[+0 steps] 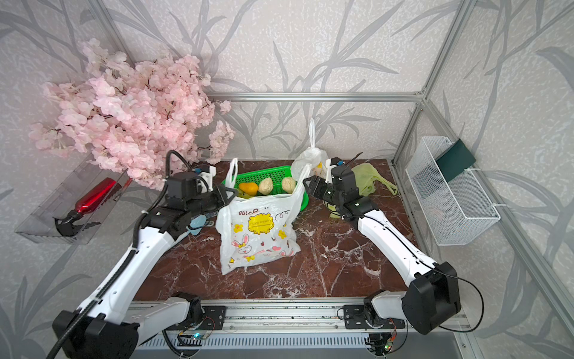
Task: Place the pears into plastic bags & tie knots
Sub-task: Pick up the plastic bag at the center of the board, then move the basket to the center of the board.
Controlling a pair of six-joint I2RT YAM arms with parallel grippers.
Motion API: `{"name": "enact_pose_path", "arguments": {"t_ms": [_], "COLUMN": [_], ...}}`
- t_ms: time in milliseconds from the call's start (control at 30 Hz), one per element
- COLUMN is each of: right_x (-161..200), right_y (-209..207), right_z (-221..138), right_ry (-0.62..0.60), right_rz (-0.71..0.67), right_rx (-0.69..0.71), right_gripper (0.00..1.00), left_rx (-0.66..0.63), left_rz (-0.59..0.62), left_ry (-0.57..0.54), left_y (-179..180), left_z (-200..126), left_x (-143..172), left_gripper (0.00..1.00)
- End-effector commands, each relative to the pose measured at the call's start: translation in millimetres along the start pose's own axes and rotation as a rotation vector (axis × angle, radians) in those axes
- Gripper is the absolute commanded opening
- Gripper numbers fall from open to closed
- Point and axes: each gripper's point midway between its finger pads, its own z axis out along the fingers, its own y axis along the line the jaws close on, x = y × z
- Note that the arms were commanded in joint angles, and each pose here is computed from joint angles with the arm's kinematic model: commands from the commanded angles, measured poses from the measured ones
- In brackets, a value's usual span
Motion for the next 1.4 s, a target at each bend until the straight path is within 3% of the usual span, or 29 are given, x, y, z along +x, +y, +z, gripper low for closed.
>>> {"name": "enact_pose_path", "arguments": {"t_ms": [0, 133, 267, 333, 433, 600, 733, 900, 1200, 1267, 1367], "right_x": [-0.1, 18.4, 36.8, 46.9, 82.2, 109.9, 105.8, 88.0, 53.2, 47.6, 41.7], "right_y": [-12.9, -42.3, -24.3, -7.7, -22.6, -60.2, -92.3, -145.6, -226.0, -226.1, -191.6], "right_z": [-14.9, 21.9, 73.0, 97.1, 148.9, 182.2, 178.6, 143.2, 67.8, 59.6, 59.7], "right_ry": [0.025, 0.119, 0.180, 0.204, 0.311, 0.419, 0.457, 0.470, 0.438, 0.434, 0.421], "right_rz": [-0.041, -0.077, -0.157, -0.192, -0.211, -0.267, -0.308, -0.255, -0.203, -0.212, -0.235], "right_rx": [0.060, 0.162, 0.151, 0.136, 0.197, 0.326, 0.435, 0.561, 0.731, 0.716, 0.572], "right_gripper": [0.66, 0.55, 0.43, 0.40, 0.37, 0.36, 0.36, 0.36, 0.36, 0.37, 0.48], "left_rx": [-0.078, -0.039, -0.099, -0.136, -0.168, -0.230, -0.227, -0.207, -0.192, -0.172, -0.165], "left_rz": [0.064, 0.141, 0.256, 0.294, 0.337, 0.444, 0.504, 0.590, 0.538, 0.527, 0.515], "left_ry": [0.029, -0.034, -0.039, -0.053, -0.083, -0.124, -0.132, -0.127, -0.205, -0.219, -0.236], "left_y": [12.5, -13.0, -20.0, -17.5, -16.1, -15.2, -16.6, -17.3, -9.0, -12.6, -12.7], "left_z": [-25.8, -49.5, -70.7, -77.9, -87.0, -103.2, -104.3, -97.6, -70.4, -65.8, -57.1], "left_x": [3.4, -18.0, -29.2, -34.0, -41.2, -51.7, -52.4, -50.2, -67.2, -72.6, -81.0], "left_gripper": [0.00, 0.00, 0.00, 0.00, 0.00, 0.00, 0.00, 0.00, 0.00, 0.00, 0.00]}}
